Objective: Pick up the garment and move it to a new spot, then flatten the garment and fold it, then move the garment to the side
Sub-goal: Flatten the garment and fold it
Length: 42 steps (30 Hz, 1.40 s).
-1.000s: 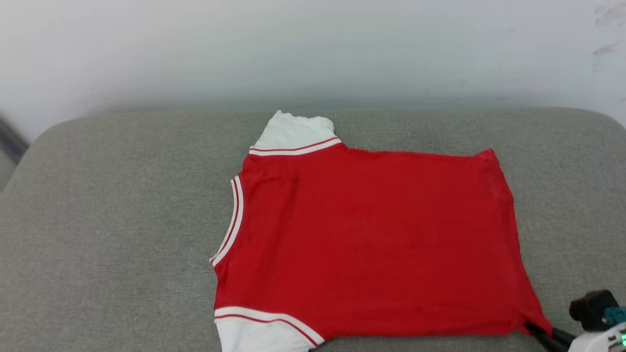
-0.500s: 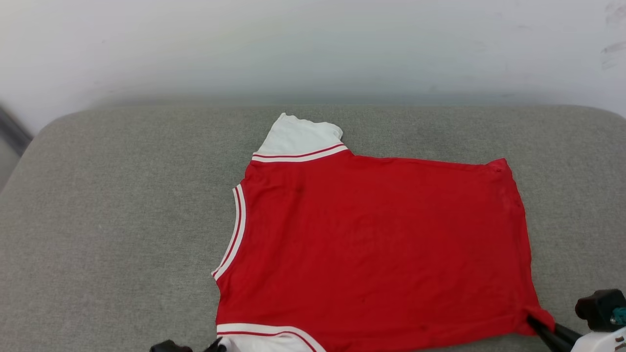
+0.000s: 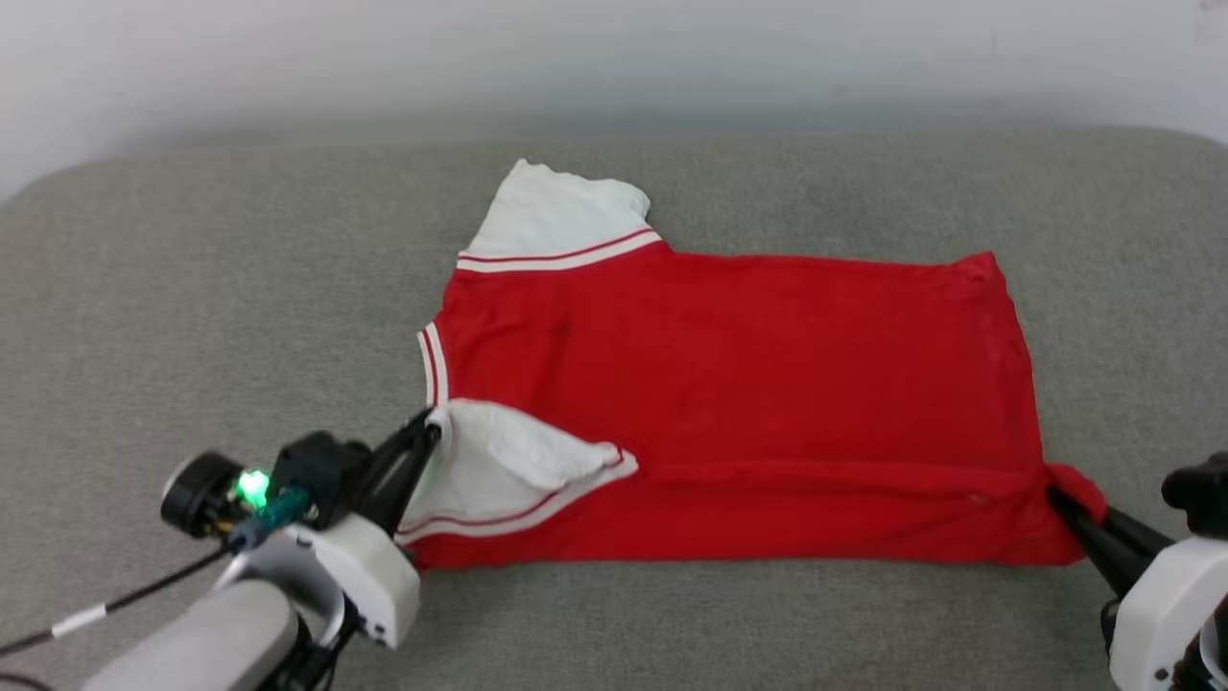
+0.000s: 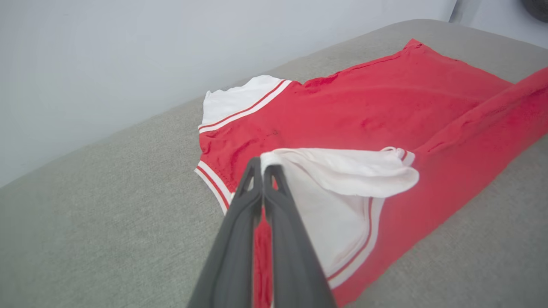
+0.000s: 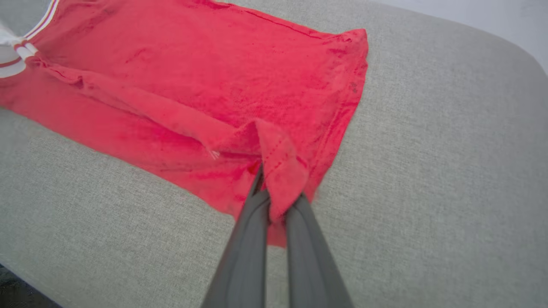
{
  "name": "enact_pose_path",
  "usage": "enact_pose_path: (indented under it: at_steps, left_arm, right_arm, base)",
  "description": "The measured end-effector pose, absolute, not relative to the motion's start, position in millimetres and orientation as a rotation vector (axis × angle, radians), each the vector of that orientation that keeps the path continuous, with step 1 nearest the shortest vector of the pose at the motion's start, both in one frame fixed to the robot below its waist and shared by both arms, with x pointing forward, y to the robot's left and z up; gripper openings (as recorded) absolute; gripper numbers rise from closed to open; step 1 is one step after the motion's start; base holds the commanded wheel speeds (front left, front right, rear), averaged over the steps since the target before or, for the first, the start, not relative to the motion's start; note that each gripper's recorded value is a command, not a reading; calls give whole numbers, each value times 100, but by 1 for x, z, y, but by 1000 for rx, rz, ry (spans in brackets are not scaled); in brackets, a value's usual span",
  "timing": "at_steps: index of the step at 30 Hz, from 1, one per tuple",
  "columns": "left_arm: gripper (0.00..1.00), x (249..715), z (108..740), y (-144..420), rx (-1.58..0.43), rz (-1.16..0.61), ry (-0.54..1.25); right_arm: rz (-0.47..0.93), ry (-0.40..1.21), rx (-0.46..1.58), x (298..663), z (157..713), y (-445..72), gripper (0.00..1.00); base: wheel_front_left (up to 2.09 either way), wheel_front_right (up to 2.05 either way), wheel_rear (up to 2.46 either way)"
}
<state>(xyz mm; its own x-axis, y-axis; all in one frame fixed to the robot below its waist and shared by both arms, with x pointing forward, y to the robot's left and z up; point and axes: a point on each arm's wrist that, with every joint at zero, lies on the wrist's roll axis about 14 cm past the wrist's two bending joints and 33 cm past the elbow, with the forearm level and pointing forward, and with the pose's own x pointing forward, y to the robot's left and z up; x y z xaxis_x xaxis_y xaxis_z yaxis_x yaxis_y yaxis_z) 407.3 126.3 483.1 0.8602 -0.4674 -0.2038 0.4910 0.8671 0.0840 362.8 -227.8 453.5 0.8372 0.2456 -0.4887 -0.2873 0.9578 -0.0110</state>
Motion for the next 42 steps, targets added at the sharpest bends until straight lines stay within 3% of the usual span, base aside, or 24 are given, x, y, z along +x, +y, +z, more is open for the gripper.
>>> enact_pose_path:
  at_steps: [2,10,18,23,24,25,26,35,42]
  left_arm:
    - [0,441,483,125,164,-509,162]
    - [0,486,441,134,194,-509,254]
    - [0,495,379,130,192,-552,402]
    - [0,499,377,127,183,-553,400]
    - [0,498,378,126,181,-554,398]
    - [29,498,380,126,183,-551,394]
    - [100,498,384,127,186,-547,388]
    - [100,506,455,136,227,-531,287]
    - [100,504,496,151,278,-515,367]
  right_arm:
    - [278,514,-85,376,450,-227,0]
    - [240,587,-83,399,422,-237,0]
    - [226,723,-87,406,377,-241,0]
    - [229,719,-84,411,373,-240,0]
    - [228,708,-85,412,375,-241,30]
    - [229,696,-86,412,378,-240,93]
    - [229,677,-85,413,382,-240,100]
    - [256,514,-94,419,429,-231,100]
    - [274,446,-98,425,452,-222,100]
  base:
    - [0,0,0]
    - [0,0,0]
    - [0,0,0]
    - [0,0,0]
    - [0,0,0]
    - [0,0,0]
    - [0,0,0]
    - [0,0,0]
    - [0,0,0]
